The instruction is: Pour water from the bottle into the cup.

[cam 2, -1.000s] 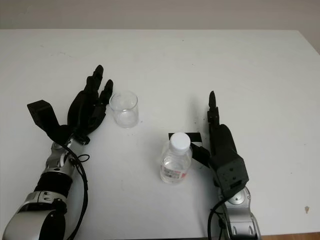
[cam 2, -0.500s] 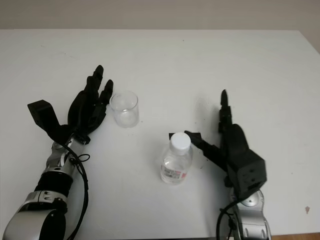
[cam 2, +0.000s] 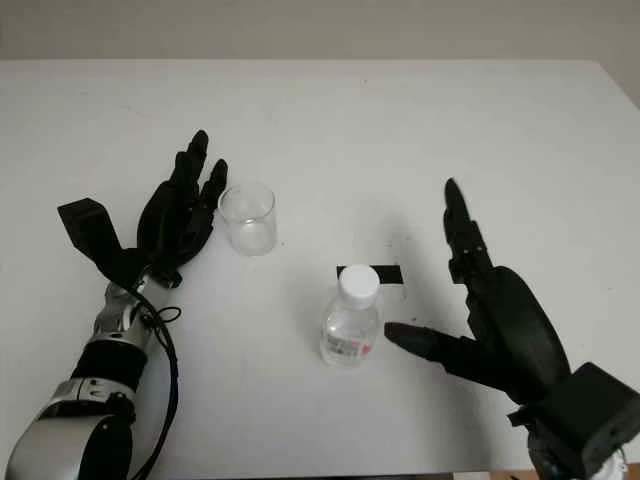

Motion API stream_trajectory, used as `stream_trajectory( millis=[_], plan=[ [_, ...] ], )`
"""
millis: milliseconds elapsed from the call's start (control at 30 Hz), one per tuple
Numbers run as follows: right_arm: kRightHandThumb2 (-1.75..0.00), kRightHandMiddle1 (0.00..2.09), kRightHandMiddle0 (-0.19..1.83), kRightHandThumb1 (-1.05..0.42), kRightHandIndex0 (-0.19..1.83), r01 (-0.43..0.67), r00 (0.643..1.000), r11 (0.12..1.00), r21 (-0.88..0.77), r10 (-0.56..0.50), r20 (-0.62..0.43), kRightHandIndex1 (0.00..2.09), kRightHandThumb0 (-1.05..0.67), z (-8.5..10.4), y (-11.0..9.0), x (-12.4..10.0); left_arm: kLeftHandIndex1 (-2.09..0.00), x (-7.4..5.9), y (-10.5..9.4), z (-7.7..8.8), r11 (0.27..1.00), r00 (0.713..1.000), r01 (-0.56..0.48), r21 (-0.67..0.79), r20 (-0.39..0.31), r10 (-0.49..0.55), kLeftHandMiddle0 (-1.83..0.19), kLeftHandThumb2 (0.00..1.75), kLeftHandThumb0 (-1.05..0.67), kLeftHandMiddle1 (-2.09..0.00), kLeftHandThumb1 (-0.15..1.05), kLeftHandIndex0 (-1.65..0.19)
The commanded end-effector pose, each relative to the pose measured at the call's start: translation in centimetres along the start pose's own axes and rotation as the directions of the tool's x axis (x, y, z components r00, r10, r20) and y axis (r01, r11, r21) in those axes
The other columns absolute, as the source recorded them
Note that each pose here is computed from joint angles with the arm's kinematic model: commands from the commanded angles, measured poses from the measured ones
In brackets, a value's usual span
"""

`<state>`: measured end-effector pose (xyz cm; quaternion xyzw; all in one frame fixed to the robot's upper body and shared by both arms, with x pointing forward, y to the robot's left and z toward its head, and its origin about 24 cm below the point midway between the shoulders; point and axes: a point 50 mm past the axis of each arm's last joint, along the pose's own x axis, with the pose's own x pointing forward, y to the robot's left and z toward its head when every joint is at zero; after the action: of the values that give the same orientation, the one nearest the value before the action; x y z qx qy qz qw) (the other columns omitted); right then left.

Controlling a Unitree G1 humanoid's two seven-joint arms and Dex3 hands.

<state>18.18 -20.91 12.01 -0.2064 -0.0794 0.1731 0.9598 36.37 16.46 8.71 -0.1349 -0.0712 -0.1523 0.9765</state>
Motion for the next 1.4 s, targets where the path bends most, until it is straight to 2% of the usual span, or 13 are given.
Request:
stream_trajectory(
  millis=[0,100,233,400,600,767,967,1233,1367],
  plan=[
    [-0.06,0.0,-0.19,-0.92,-0.19,-0.068,0.998,0.997,-0.023,0.068,0.009,0.0,-0.92,0.6,0.3,-0.2,0.0,0.1,0.1,0.2,1.0,1.0,0.001,0.008,0.002,-0.001,0.19,0.7,-0.88,0.0,1.05,0.19],
    [-0.05,0.0,-0.19,-0.91,-0.19,-0.127,0.992,0.991,-0.036,0.127,0.001,0.0,-0.9,1.0,0.5,-0.2,0.0,0.1,0.1,0.2,1.0,1.0,-0.001,0.01,0.003,0.0,0.19,0.7,-0.88,0.0,1.05,0.19],
    [-0.05,0.0,-0.19,-0.89,-0.19,-0.139,0.99,0.99,-0.038,0.138,-0.011,0.0,-0.89,1.2,0.8,-0.1,0.0,0.1,0.1,0.2,1.0,1.0,-0.002,0.014,0.001,0.002,0.19,0.7,-0.89,0.0,1.05,0.19],
    [-0.06,0.0,-0.19,-0.92,-0.19,-0.102,0.995,0.994,-0.041,0.101,-0.019,0.0,-0.98,0.4,1.5,0.6,0.0,0.1,0.1,0.1,1.0,1.0,0.001,0.009,0.001,-0.001,0.19,0.69,-0.88,0.0,1.05,0.19],
    [-0.04,0.0,-0.19,-0.89,-0.19,-0.026,1.0,0.999,0.045,0.026,0.012,0.0,-0.94,-1.3,3.0,2.4,0.0,0.2,0.0,0.1,1.0,1.0,0.0,0.008,0.002,0.0,0.19,0.7,-0.88,0.0,1.05,0.19],
    [-0.06,0.0,-0.19,-0.92,-0.19,0.004,1.0,1.0,0.012,-0.005,0.022,0.0,-1.0,-2.1,4.2,4.1,0.0,0.1,0.1,0.1,1.0,1.0,-0.004,0.008,0.005,0.004,0.19,0.69,-0.88,0.0,1.05,0.19],
    [-0.05,0.0,-0.19,-0.91,-0.19,-0.054,0.997,0.998,0.034,0.052,0.057,0.0,-0.99,-2.4,5.5,5.5,0.0,0.1,0.0,0.1,1.0,1.0,-0.007,0.0,0.006,0.007,0.19,0.67,-0.88,0.0,1.05,0.19],
    [-0.05,0.0,-0.19,-0.9,-0.19,-0.132,0.988,0.991,0.03,0.129,0.081,0.0,-0.97,-1.8,6.5,6.3,0.0,0.2,-0.1,0.0,1.0,1.0,-0.011,-0.002,0.012,0.011,0.19,0.68,-0.88,0.0,1.05,0.19],
    [-0.03,0.03,-0.13,-0.83,-0.12,-0.122,0.986,0.977,0.174,0.099,0.136,0.04,-0.89,-1.4,7.0,6.7,0.0,0.2,-0.2,-0.1,1.0,1.0,-0.003,-0.004,0.013,0.003,0.19,0.68,-0.88,0.0,1.05,0.19]
  ],
)
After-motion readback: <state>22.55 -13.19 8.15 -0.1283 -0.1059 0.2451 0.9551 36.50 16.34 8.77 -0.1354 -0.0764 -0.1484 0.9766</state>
